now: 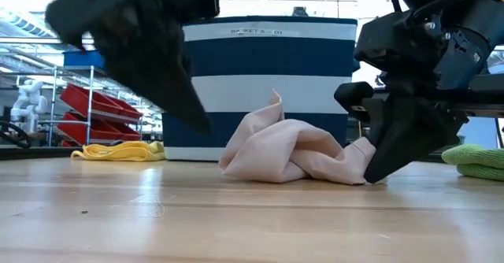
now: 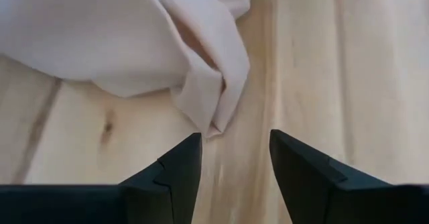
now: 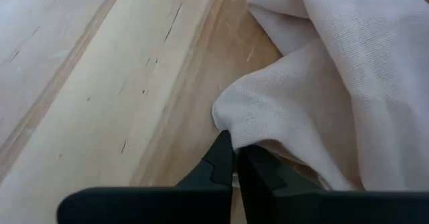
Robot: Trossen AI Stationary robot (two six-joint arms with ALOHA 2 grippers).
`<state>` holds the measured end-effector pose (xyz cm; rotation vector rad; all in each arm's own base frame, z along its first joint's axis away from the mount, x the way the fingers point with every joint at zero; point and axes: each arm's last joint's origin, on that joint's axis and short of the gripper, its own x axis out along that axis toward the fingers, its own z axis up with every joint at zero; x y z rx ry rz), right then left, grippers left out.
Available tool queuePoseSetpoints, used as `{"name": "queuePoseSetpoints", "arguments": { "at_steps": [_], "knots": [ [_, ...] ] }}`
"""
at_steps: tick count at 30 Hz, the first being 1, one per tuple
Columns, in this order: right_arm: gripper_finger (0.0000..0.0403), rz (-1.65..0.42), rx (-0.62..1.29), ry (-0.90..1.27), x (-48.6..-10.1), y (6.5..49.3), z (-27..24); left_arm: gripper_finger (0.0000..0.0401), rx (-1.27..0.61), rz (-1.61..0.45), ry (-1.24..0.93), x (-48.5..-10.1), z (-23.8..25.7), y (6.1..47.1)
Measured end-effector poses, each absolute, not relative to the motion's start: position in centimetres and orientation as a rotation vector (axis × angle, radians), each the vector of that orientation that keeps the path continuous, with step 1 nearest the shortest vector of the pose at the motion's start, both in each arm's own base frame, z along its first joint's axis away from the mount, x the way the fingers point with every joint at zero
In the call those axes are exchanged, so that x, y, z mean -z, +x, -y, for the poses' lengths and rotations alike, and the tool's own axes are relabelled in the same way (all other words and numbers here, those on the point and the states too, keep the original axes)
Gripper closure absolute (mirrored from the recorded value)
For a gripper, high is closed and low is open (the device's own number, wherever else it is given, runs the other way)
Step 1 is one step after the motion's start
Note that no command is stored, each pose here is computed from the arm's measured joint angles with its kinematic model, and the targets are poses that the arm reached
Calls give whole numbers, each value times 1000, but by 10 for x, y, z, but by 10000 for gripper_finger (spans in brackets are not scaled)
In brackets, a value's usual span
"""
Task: Fold towel
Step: Fold the light pink towel
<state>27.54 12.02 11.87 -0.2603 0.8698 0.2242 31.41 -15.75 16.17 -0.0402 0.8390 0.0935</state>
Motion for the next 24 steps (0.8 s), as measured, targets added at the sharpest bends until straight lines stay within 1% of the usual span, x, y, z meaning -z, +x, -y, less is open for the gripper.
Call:
{"name": "queuePoseSetpoints", "arguments": {
  "at_steps": [6,14,17,22,24],
  "knots": [
    [401,-860,-225,-249,-122,275,-120,218,-167,-898,-71,-133,149,324],
    [401,-855,-225,-246,-122,275,-120,219,-133,-812,-100,-137,149,333],
    [401,-851,-226,-248,-122,276,-120,236,-110,-836,-118,-137,145,334],
    [401,-850,-226,-248,-122,276,-120,283,-104,-839,-112,-137,143,336],
    [401,-850,-227,-248,-122,276,-120,294,-85,-847,-121,-137,142,336]
  ]
}}
